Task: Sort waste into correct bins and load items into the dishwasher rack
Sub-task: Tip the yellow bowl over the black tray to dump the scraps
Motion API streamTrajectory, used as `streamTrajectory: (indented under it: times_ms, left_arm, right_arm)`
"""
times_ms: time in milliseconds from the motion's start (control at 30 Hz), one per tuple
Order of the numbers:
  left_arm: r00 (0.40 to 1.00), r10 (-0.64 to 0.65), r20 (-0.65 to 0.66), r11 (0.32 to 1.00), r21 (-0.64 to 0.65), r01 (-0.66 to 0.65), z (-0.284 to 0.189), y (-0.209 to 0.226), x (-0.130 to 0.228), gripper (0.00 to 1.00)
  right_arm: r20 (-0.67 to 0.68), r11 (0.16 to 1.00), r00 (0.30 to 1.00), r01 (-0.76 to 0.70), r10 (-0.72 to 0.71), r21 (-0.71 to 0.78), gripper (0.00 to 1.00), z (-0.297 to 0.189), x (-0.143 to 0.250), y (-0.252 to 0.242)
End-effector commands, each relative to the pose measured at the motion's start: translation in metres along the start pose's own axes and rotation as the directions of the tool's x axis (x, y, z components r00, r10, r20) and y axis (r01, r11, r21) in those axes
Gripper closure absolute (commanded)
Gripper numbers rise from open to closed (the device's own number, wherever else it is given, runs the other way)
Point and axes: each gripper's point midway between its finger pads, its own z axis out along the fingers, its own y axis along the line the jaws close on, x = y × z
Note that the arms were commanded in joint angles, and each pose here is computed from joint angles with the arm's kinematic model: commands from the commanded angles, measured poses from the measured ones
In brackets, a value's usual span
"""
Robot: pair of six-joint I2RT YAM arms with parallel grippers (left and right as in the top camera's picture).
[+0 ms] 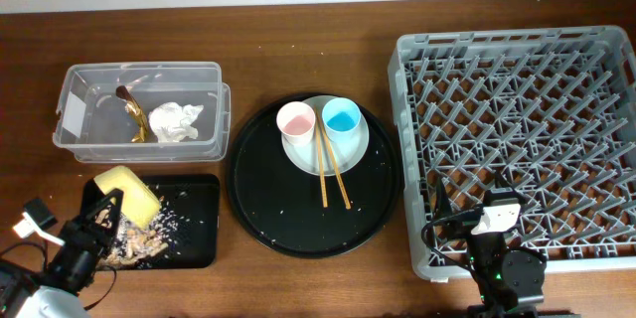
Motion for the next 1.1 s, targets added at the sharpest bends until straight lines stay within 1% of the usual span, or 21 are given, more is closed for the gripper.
streamTrajectory:
  times_ms: [0, 67, 133, 200, 233, 267, 300, 333, 400, 433, 467, 500, 567, 667, 733, 800, 867, 933, 967, 1067]
  left_arm:
    - [1.0, -0.014, -0.008, 0.997, 0.072, 0.015, 0.002, -0.011, 0.002, 1.0]
    - [0.992, -0.121, -0.026, 0.99, 0.073, 0.122, 0.004, -0.012, 0.005, 1.0]
    - [0.997, -0.069, -0.028, 0.995, 0.076, 0.071, 0.005, -0.012, 0.002, 1.0]
    - [0.985, -0.168, -0.046, 0.982, 0.075, 0.171, 0.007, -0.014, 0.009, 1.0]
    - [0.987, -0.151, -0.059, 0.985, 0.079, 0.156, 0.009, -0.015, 0.01, 1.0]
    - [0.994, -0.083, -0.069, 0.993, 0.077, 0.088, 0.012, -0.013, 0.008, 1.0]
    - [0.991, -0.103, -0.082, 0.99, 0.089, 0.11, 0.014, -0.016, 0.009, 1.0]
    - [0.982, -0.153, -0.109, 0.983, 0.089, 0.163, 0.018, -0.018, 0.016, 1.0]
    - [0.99, -0.065, -0.122, 0.992, 0.099, 0.078, 0.022, -0.018, 0.014, 1.0]
    - [0.983, -0.124, -0.139, 0.985, 0.1, 0.138, 0.023, -0.02, 0.016, 1.0]
    - [0.982, -0.117, -0.15, 0.986, 0.102, 0.133, 0.026, -0.021, 0.017, 1.0]
    - [0.987, -0.065, -0.146, 0.993, 0.091, 0.079, 0.027, -0.018, 0.014, 1.0]
    - [0.986, -0.067, -0.15, 0.99, 0.112, 0.084, 0.027, -0.022, 0.014, 1.0]
    - [0.987, -0.069, -0.142, 0.996, 0.041, 0.075, 0.028, -0.01, 0.014, 1.0]
    - [0.985, -0.065, -0.163, 0.998, -0.001, 0.066, 0.034, -0.004, 0.019, 1.0]
    - [0.975, -0.081, -0.207, 0.992, -0.114, 0.059, 0.045, 0.007, 0.03, 1.0]
    - [0.96, -0.046, -0.277, 0.983, -0.183, -0.006, 0.061, 0.004, 0.042, 1.0]
    - [0.931, 0.006, -0.366, 0.97, -0.224, -0.094, 0.082, -0.008, 0.061, 1.0]
    - [0.906, 0.043, -0.421, 0.956, -0.244, -0.159, 0.095, -0.017, 0.075, 1.0]
    - [0.834, 0.136, -0.534, 0.905, -0.277, -0.324, 0.124, -0.03, 0.118, 1.0]
  right_arm:
    - [-0.003, 1.0, 1.0, -0.004, 0.004, 0.001, 0.02, 0.0, 0.002, 0.0]
    - [-0.003, 1.0, 1.0, -0.004, 0.004, 0.001, 0.02, 0.0, 0.002, 0.0]
    - [-0.003, 1.0, 1.0, -0.004, 0.004, 0.001, 0.02, 0.0, 0.002, 0.0]
    - [-0.003, 1.0, 1.0, -0.004, 0.004, 0.001, 0.02, 0.0, 0.002, 0.0]
    - [-0.003, 1.0, 1.0, -0.004, 0.004, 0.001, 0.02, 0.0, 0.002, 0.0]
    - [-0.003, 1.0, 1.0, -0.004, 0.004, 0.001, 0.02, 0.0, 0.002, 0.0]
    - [-0.003, 1.0, 1.0, -0.004, 0.004, 0.001, 0.02, 0.0, 0.002, 0.0]
    - [-0.003, 1.0, 1.0, -0.004, 0.004, 0.001, 0.01, 0.0, 0.002, 0.0]
    - [-0.003, 1.0, 1.0, -0.004, 0.004, 0.001, 0.02, 0.0, 0.002, 0.0]
    - [-0.003, 1.0, 1.0, -0.004, 0.004, 0.001, 0.02, 0.0, 0.002, 0.0]
    - [-0.003, 1.0, 1.0, -0.004, 0.004, 0.001, 0.02, 0.0, 0.002, 0.0]
    - [-0.003, 1.0, 1.0, -0.004, 0.004, 0.001, 0.02, 0.0, 0.002, 0.0]
    - [-0.003, 1.0, 1.0, -0.004, 0.004, 0.001, 0.02, 0.0, 0.002, 0.0]
    - [-0.003, 1.0, 1.0, -0.004, 0.004, 0.001, 0.02, 0.0, 0.002, 0.0]
    - [-0.003, 1.0, 1.0, -0.004, 0.004, 0.001, 0.02, 0.0, 0.002, 0.0]
    - [-0.003, 1.0, 1.0, -0.004, 0.004, 0.001, 0.02, 0.0, 0.002, 0.0]
    - [-0.003, 1.0, 1.0, -0.004, 0.004, 0.001, 0.02, 0.0, 0.002, 0.0]
    - [-0.003, 1.0, 1.0, -0.004, 0.004, 0.001, 0.02, 0.0, 0.002, 0.0]
    - [-0.003, 1.0, 1.0, -0.004, 0.004, 0.001, 0.02, 0.0, 0.002, 0.0]
    - [-0.003, 1.0, 1.0, -0.004, 0.004, 0.001, 0.02, 0.0, 0.002, 0.0]
